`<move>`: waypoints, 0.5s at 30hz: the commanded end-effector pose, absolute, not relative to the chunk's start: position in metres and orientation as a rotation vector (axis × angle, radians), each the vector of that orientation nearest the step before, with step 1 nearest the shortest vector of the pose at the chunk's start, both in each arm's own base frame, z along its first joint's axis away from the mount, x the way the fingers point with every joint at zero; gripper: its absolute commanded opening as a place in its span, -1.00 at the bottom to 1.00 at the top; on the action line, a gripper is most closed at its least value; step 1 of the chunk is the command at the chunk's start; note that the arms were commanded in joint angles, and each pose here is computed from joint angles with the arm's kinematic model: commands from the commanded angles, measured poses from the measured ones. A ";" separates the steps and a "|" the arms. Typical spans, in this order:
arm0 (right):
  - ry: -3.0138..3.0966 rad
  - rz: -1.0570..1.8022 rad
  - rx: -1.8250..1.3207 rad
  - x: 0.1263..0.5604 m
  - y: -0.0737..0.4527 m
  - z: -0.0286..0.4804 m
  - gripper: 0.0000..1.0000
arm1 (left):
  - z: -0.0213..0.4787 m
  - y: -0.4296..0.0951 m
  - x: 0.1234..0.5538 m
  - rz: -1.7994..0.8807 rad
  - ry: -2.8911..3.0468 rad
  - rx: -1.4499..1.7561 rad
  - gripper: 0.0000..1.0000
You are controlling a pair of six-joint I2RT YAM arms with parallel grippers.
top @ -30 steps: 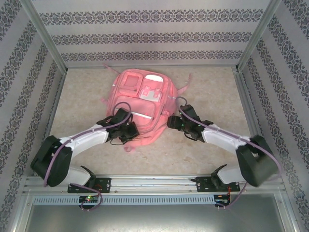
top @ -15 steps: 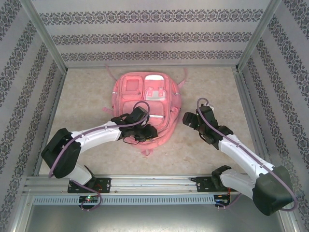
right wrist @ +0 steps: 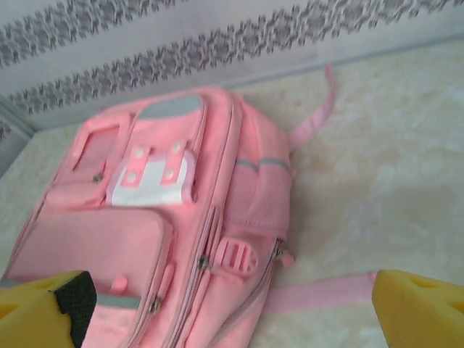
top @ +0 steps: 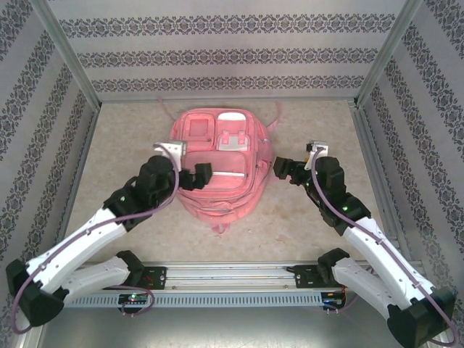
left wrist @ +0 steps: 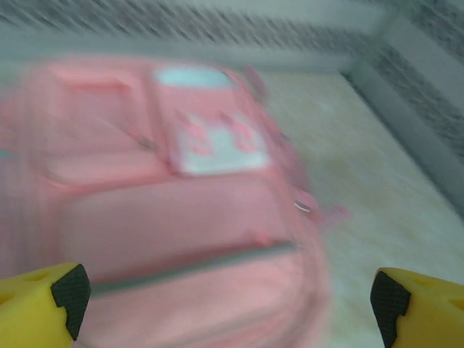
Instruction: Pack the student bag
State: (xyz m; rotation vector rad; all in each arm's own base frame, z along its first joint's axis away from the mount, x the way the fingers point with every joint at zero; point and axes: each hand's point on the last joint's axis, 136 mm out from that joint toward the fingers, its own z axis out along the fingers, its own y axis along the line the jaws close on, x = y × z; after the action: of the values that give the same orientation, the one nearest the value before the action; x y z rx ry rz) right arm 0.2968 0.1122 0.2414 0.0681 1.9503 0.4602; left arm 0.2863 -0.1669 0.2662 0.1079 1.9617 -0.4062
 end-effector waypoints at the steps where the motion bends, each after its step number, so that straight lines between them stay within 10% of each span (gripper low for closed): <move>1: 1.758 0.322 0.059 0.310 0.093 0.252 0.95 | 0.271 -0.090 0.300 0.046 1.651 -0.003 1.00; 15: 1.766 -0.153 0.086 0.346 0.002 0.168 0.95 | 0.164 0.013 0.319 0.227 1.746 -0.128 1.00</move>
State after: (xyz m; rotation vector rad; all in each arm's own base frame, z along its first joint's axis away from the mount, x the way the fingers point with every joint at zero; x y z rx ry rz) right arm 0.3418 0.0253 0.1633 0.0403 1.8282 -0.0693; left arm 0.3134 0.0071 0.1694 -0.1090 1.7659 0.2640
